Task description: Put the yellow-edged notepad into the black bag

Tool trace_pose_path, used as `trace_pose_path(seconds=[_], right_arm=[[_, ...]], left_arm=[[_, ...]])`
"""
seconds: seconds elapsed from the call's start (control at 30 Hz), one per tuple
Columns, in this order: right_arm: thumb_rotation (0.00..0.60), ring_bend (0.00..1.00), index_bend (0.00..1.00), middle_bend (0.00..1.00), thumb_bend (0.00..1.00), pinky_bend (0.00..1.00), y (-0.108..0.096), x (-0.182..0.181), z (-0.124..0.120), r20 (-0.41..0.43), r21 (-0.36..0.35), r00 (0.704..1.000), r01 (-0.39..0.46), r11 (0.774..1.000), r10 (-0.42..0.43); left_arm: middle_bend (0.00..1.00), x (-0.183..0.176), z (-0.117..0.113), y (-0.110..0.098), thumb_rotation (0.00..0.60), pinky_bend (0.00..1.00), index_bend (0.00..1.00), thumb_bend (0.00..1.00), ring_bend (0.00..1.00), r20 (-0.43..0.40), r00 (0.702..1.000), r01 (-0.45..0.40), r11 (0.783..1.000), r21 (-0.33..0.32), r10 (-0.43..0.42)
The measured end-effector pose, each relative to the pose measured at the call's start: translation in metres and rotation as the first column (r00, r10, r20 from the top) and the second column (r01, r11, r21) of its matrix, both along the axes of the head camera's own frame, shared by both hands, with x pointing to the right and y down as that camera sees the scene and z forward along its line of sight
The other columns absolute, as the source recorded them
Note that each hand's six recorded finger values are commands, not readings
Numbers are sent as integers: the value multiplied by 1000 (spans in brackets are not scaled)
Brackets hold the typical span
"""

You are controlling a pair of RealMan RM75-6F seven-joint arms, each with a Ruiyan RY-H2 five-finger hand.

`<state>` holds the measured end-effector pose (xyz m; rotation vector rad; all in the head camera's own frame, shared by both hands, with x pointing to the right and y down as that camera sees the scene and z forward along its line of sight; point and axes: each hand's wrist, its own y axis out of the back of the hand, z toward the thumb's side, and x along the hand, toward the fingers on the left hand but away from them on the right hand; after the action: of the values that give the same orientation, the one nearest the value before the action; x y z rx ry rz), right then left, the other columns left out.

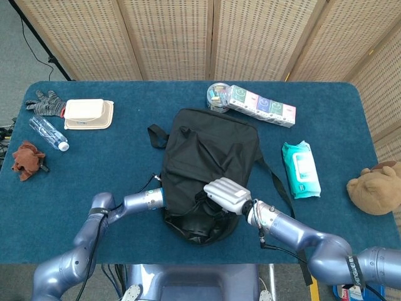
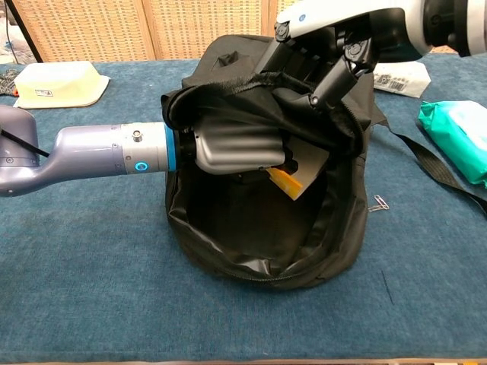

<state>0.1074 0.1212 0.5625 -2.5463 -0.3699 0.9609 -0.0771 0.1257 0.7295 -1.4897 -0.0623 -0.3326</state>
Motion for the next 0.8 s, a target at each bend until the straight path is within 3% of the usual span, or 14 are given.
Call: trace_pose_path(seconds=[0.17, 0.3, 0.37, 0.67, 0.7, 0.77, 0.8], right_arm=[[600, 530, 620, 629, 691, 660, -6, 4, 5, -7, 8, 1000, -24, 1000, 25], [600, 531, 620, 628, 691, 660, -13, 7, 9, -15, 32, 999, -45, 998, 45], [600, 531, 620, 628, 690, 660, -17, 9, 10, -17, 44, 998, -61, 997, 62], [600, 506, 603, 605, 688, 612, -27, 17, 25, -56, 78, 992, -113, 991, 117], [600, 474, 568, 568, 651, 569, -28, 18, 27, -62, 79, 991, -117, 990, 122], [600, 371, 451, 450, 445, 450, -27, 21, 31, -76, 75, 989, -123, 990, 128], [600, 287, 364, 358, 266, 366, -26, 21, 33, -82, 72, 988, -124, 990, 130]], left_arm=[[280, -3, -5, 3, 600, 613, 416, 414, 272, -30, 1000, -5, 1000, -13, 5], [234, -5, -12, 7, 600, 593, 356, 109, 236, -74, 997, -11, 999, -49, 7], [219, -8, -16, 10, 600, 582, 335, 23, 221, -105, 994, -17, 997, -72, 9], [192, -34, -45, 23, 600, 557, 314, 0, 194, -271, 962, -42, 981, -191, -12], [190, -37, -48, 23, 600, 553, 308, 0, 192, -287, 958, -43, 979, -202, -17], [189, -44, -54, 24, 600, 550, 299, 0, 189, -321, 947, -46, 973, -224, -29], [188, -47, -57, 24, 600, 549, 297, 0, 188, -335, 942, -48, 971, -233, -34]])
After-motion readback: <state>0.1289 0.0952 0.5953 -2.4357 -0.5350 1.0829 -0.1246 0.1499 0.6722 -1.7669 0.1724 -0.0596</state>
